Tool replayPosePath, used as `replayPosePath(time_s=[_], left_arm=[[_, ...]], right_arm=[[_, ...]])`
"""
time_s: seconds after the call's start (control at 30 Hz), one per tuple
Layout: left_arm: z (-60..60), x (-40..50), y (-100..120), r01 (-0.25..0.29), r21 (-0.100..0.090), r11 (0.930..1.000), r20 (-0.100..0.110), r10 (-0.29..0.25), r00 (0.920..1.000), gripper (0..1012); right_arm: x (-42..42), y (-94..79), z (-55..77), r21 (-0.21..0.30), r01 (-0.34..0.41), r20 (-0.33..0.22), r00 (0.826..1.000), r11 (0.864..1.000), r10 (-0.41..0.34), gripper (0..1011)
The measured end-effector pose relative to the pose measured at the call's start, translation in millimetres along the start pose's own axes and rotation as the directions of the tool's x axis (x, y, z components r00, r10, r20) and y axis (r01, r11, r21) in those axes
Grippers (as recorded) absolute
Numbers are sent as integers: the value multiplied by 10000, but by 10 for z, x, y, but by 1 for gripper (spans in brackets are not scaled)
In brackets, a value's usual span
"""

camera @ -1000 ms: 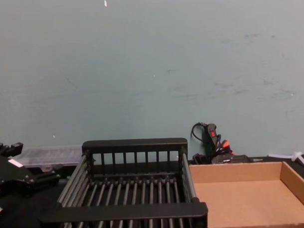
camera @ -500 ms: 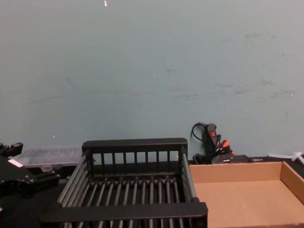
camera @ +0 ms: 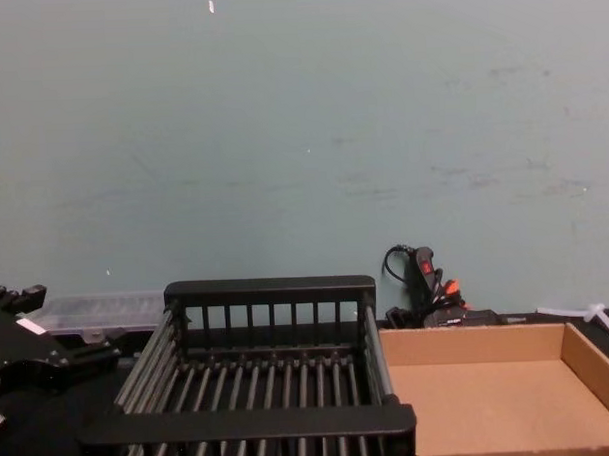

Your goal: Pick up the white tape and place it into the black box , Pick up the silver tape and place it into the brown box.

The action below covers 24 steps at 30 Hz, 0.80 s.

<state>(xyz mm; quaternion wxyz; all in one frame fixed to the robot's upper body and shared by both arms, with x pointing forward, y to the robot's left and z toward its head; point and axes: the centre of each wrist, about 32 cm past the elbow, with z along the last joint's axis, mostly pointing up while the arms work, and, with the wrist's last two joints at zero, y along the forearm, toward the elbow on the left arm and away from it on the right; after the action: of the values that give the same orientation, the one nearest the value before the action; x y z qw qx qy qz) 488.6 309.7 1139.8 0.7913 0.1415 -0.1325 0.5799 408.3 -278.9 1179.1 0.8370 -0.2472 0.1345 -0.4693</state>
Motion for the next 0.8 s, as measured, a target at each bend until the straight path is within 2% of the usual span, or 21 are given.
replayPosePath(time_s=[0.23, 0.5, 0.8], left_arm=[[0, 0, 0, 0, 0, 10000, 0, 0, 10000, 1001], [0, 0, 0, 0, 0, 10000, 0, 0, 10000, 1002], [0, 0, 0, 0, 0, 10000, 0, 0, 10000, 1001]], right_arm=[[72, -38, 138, 691, 74, 324, 9994, 9976, -96, 160], [184, -22, 329, 1518, 289, 883, 9952, 9880, -427, 160], [326, 142, 582, 2256, 647, 1472, 9841, 9721, -996, 160]])
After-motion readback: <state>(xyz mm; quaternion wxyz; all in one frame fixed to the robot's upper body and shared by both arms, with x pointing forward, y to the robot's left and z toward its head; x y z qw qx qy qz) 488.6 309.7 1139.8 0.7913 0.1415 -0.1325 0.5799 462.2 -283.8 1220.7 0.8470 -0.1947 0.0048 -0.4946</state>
